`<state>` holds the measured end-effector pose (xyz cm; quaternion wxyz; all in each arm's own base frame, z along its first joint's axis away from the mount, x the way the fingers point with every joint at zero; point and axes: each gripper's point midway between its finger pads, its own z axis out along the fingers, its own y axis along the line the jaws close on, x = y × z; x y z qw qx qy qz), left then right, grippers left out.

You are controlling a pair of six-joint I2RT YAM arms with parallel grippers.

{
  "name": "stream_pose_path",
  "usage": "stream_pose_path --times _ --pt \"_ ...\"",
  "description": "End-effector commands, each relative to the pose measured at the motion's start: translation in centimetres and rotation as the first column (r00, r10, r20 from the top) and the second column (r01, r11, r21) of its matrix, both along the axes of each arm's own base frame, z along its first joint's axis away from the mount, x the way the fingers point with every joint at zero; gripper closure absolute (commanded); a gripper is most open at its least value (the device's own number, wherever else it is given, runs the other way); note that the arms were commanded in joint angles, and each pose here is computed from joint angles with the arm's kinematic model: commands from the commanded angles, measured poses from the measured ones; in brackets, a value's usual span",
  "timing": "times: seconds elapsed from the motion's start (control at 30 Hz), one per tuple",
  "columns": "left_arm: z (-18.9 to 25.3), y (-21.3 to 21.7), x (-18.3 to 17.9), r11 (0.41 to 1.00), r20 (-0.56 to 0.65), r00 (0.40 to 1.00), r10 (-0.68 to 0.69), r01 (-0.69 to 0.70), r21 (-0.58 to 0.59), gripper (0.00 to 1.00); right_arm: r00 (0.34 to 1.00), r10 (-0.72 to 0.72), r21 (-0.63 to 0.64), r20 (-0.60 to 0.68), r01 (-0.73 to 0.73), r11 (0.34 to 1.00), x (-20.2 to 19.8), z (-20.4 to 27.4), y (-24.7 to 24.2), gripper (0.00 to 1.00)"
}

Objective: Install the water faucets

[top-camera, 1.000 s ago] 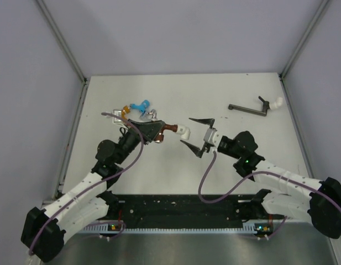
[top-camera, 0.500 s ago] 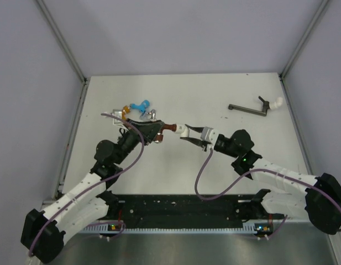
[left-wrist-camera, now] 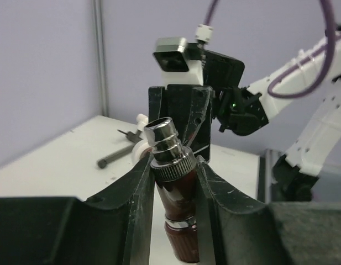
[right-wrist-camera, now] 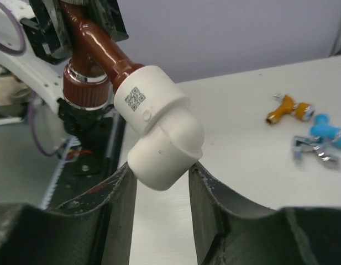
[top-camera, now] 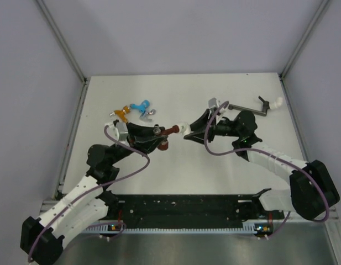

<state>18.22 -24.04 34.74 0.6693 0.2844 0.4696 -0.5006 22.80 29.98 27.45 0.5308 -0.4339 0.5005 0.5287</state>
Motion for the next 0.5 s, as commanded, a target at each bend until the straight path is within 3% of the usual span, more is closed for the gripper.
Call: stream_pose_path --times 0.0,0.13,0.2,0.37,0.47 --pt "-0.5 -1.1 -4.1 0.976 0.184 0.963 -0.196 0.174 0.13 1.0 0.978 0.145 0.071 -0.15 -0.136 0.988 -1.8 4.7 -0.7 0.69" --pt "0.4 -0.2 -1.2 0.999 0.076 0.997 -0.033 0.032 0.014 1.0 0.997 0.046 0.021 -0.058 -0.044 0.999 -0.8 4.1 -1.1 0.38" --pt "0.6 0.5 0.8 0.997 -0.026 0.998 0.062 -0.063 -0.041 1.0 1.0 -0.019 0.011 0.017 0.018 1.0 -0.4 3.9 -1.6 0.28" --pt "0.6 0.8 2.8 0.983 -0.204 0.975 0.085 -0.116 -0.143 1.0 0.972 -0.141 0.031 0.188 0.138 0.99 -0.1 3.0 -2.5 0.15" --pt "1.0 0.0 2.1 0.986 -0.197 0.98 0.014 -0.045 -0.158 1.0 0.963 -0.112 0.011 0.244 0.113 0.994 -0.8 2.3 -1.9 0.11"
